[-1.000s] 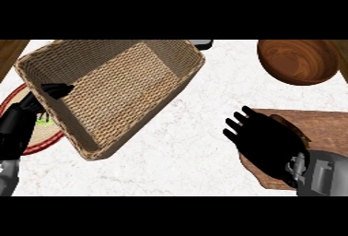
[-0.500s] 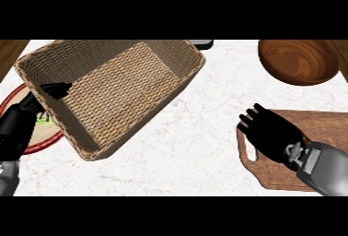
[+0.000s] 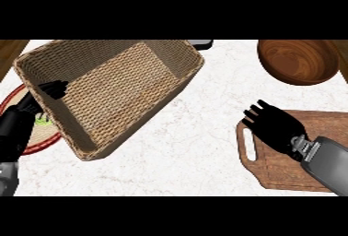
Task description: Pick the sweet potato from the cutting board and place it in the basket
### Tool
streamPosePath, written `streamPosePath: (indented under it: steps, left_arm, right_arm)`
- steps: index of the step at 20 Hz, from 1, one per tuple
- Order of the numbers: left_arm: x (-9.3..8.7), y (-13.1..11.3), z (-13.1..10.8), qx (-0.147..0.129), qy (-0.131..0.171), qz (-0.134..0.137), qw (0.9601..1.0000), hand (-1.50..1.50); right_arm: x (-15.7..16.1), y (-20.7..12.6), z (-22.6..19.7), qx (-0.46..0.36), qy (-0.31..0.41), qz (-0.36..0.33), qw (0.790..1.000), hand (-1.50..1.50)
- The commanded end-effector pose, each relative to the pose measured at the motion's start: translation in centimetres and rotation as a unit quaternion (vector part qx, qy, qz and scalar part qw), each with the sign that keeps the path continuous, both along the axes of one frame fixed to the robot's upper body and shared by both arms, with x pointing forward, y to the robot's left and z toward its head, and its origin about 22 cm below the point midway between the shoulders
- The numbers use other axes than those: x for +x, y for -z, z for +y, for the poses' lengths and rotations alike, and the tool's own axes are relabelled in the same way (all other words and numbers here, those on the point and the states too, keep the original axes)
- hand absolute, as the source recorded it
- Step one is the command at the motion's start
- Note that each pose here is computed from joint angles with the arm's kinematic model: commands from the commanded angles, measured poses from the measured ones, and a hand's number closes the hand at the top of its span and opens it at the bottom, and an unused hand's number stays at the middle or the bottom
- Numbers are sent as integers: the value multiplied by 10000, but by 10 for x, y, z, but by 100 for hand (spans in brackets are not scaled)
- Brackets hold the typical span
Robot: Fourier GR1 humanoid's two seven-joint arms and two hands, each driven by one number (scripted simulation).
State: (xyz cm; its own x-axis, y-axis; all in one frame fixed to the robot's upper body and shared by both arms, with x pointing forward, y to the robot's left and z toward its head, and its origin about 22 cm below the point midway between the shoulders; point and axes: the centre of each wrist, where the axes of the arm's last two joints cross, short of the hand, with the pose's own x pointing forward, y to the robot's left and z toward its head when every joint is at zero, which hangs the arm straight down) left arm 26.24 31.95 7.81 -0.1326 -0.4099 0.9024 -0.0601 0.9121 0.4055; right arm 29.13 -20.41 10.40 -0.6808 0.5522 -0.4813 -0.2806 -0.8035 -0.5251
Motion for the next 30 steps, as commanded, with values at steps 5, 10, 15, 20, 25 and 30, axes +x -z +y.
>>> streamPosePath:
  steps: [5, 10, 15, 20, 25, 30]
  left_arm:
    - [25, -6, -7, -48, 449, -145, 9989, 0]
    - [24, -3, -19, 25, 361, -134, 9993, 0]
    - [25, 3, -19, 34, 386, -76, 9992, 0]
    - [10, 15, -25, 44, 415, -152, 9990, 0]
    - [19, 9, -26, 11, 445, -49, 9990, 0]
    - [17, 5, -14, 31, 379, -90, 9992, 0]
  right_arm:
    - [6, 25, -10, 44, -162, -94, 9998, -150]
    - [12, 28, -41, 173, -162, -80, 9997, -150]
    - [20, 23, -44, 369, -68, -136, 9992, -150]
    - [13, 53, -55, 145, -78, 11, 9999, -150]
    - [25, 56, -59, 139, 89, -122, 9998, -150]
    - [40, 60, -60, 108, 207, -106, 9997, -150]
